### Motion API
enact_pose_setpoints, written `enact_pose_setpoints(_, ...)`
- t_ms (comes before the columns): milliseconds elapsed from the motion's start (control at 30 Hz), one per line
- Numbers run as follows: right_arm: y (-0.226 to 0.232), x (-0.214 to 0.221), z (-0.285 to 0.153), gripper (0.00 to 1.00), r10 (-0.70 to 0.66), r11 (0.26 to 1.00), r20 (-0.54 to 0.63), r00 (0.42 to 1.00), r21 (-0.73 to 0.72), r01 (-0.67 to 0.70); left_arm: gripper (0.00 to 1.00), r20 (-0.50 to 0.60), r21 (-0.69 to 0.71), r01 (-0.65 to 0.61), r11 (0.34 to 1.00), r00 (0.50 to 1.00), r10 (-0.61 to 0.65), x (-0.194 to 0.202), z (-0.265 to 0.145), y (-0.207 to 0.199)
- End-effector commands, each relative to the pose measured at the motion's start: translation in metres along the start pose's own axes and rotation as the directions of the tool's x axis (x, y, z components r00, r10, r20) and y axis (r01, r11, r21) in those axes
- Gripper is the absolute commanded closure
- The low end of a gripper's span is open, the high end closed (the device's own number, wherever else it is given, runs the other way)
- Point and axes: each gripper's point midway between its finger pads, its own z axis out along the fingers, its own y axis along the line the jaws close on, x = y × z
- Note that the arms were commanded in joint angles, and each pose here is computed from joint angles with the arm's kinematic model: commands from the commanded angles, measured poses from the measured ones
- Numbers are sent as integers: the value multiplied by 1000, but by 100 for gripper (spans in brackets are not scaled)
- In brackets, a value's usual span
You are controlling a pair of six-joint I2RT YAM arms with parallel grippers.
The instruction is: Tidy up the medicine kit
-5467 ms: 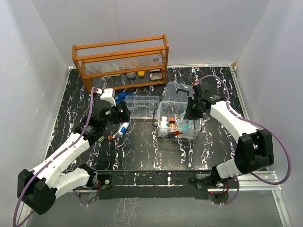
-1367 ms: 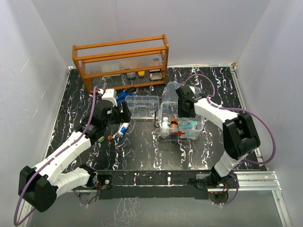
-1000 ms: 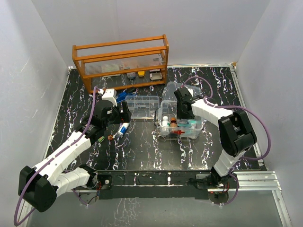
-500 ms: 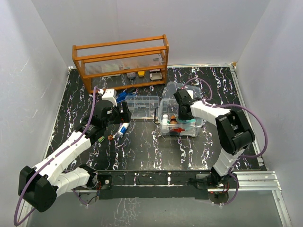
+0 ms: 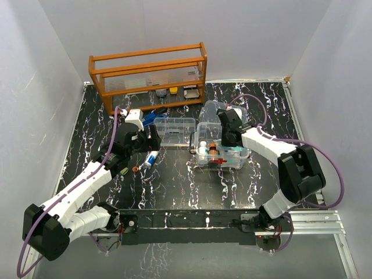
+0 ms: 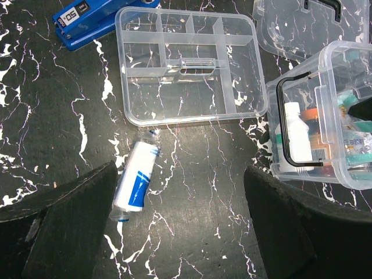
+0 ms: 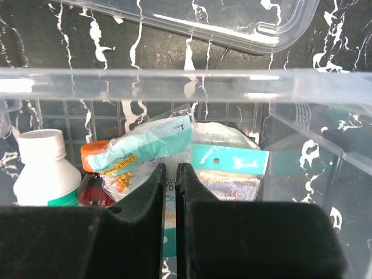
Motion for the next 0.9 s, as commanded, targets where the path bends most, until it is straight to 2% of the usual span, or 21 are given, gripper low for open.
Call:
enact_pose_setpoints(0, -1, -8, -23, 100, 26, 999, 33, 999, -23, -26, 11, 43, 16, 3, 1000, 999, -4, -17, -6, -6)
enact_pose_setpoints(333, -23, 18, -43, 100, 7, 999, -76, 997, 49, -4, 11, 45, 22, 5, 1000, 999, -6, -18, -6, -8)
enact_pose_setpoints(733, -28, 42, -14, 100, -28, 992, -208, 978, 117, 54, 11, 48, 16, 6, 1000, 999, -7, -17, -7, -6)
enact_pose_setpoints(867, -23, 44, -11, 84, -33, 993, -234, 972, 103, 58, 11, 48, 16, 5, 1000, 999, -6, -18, -7, -6)
